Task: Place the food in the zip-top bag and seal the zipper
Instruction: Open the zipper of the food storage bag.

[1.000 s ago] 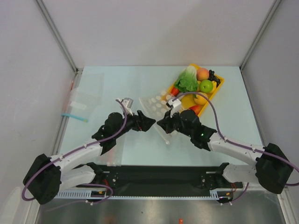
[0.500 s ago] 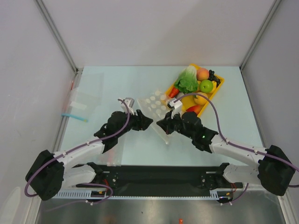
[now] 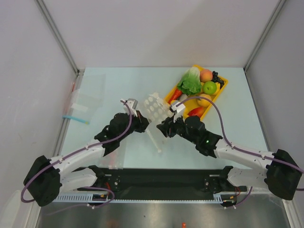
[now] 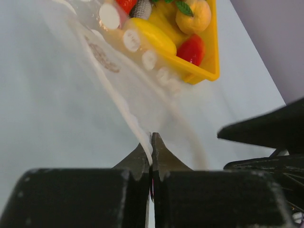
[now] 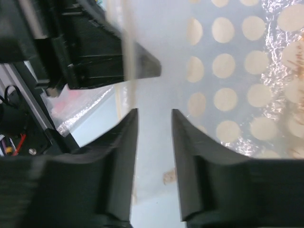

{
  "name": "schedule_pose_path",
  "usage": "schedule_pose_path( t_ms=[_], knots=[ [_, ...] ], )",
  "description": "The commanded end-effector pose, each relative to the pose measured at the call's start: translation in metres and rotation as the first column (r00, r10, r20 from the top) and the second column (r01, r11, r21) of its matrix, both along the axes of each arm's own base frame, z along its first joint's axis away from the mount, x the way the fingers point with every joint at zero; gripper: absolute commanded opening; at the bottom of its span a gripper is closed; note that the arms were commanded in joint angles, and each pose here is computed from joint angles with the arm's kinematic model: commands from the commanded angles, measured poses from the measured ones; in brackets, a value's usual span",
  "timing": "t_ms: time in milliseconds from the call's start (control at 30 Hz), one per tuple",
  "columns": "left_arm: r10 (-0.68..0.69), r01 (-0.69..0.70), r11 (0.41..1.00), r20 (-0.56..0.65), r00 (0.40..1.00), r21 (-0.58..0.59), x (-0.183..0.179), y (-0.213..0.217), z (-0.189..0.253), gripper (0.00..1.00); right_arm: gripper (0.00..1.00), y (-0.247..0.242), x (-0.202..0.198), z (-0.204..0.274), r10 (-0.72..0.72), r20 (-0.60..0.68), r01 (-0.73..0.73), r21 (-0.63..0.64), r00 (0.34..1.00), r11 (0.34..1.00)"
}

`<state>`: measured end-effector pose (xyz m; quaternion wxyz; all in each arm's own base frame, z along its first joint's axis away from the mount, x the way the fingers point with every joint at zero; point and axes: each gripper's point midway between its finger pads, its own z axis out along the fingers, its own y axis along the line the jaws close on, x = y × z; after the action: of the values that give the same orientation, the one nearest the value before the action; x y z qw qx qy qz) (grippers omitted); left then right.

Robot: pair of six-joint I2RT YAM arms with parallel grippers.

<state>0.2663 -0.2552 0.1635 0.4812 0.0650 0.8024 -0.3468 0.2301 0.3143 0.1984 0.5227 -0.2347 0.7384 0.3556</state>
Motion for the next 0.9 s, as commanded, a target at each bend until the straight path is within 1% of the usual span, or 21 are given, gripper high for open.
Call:
schedule_pose_path(
  t_ms=[0, 33, 133, 267, 300, 367, 400, 500, 533, 633, 700, 833, 867],
  knots=[
    [0.016, -0.015, 1.000, 0.115, 0.993, -0.012, 0.000, -0.001, 0.041, 0.00, 0.45, -0.005, 0.005, 0.015, -0.047, 0.073, 0.046, 0.005, 0.996, 0.999],
    [0.019, -0.017, 1.000, 0.136, 0.991, -0.010, -0.001, -0.001, 0.048, 0.00, 0.52, -0.001, 0.001, 0.015, -0.036, 0.095, 0.038, -0.014, 0.995, 0.999],
    [-0.004, 0.001, 1.000, 0.162, 0.987, 0.016, -0.009, -0.010, 0.052, 0.00, 0.57, 0.007, -0.006, 0.014, -0.036, 0.130, 0.044, -0.058, 0.991, 0.997],
    [-0.024, 0.016, 0.999, 0.164, 0.986, 0.051, -0.014, -0.019, 0.052, 0.00, 0.57, 0.021, -0.017, 0.011, 0.015, 0.172, 0.005, -0.110, 0.985, 0.994],
    [-0.025, 0.016, 0.998, 0.169, 0.985, 0.057, -0.014, -0.020, 0.053, 0.00, 0.57, 0.022, -0.017, 0.011, 0.007, 0.183, 0.015, -0.121, 0.983, 0.993],
    [-0.017, 0.005, 0.998, 0.175, 0.984, 0.070, -0.016, -0.021, 0.054, 0.00, 0.57, 0.028, -0.025, 0.011, 0.017, 0.212, 0.012, -0.137, 0.977, 0.990],
    [-0.017, 0.003, 0.997, 0.182, 0.983, 0.076, -0.016, -0.022, 0.055, 0.00, 0.56, 0.024, -0.020, 0.011, -0.021, 0.224, 0.054, -0.144, 0.974, 0.988],
    [-0.009, -0.011, 0.995, 0.187, 0.982, 0.101, -0.018, -0.023, 0.054, 0.00, 0.54, 0.024, -0.022, 0.013, -0.034, 0.231, 0.067, -0.139, 0.972, 0.988],
    [-0.016, -0.005, 0.994, 0.195, 0.981, 0.106, -0.020, -0.025, 0.057, 0.00, 0.52, 0.019, -0.018, 0.013, -0.068, 0.236, 0.104, -0.141, 0.969, 0.984],
    [-0.007, -0.024, 0.988, 0.198, 0.980, 0.153, -0.020, -0.026, 0.053, 0.00, 0.48, 0.010, -0.014, 0.019, -0.120, 0.248, 0.153, -0.116, 0.961, 0.981],
    [-0.004, -0.029, 0.986, 0.200, 0.980, 0.163, -0.020, -0.028, 0.054, 0.00, 0.47, 0.006, -0.014, 0.023, -0.135, 0.253, 0.164, -0.097, 0.958, 0.982],
    [-0.003, -0.037, 0.982, 0.206, 0.979, 0.187, -0.021, -0.032, 0.053, 0.00, 0.43, -0.008, -0.007, 0.026, -0.217, 0.255, 0.246, -0.087, 0.942, 0.965],
    [-0.004, -0.035, 0.982, 0.204, 0.979, 0.187, -0.021, -0.032, 0.053, 0.01, 0.43, -0.008, -0.006, 0.027, -0.219, 0.254, 0.248, -0.085, 0.942, 0.965]
  ],
)
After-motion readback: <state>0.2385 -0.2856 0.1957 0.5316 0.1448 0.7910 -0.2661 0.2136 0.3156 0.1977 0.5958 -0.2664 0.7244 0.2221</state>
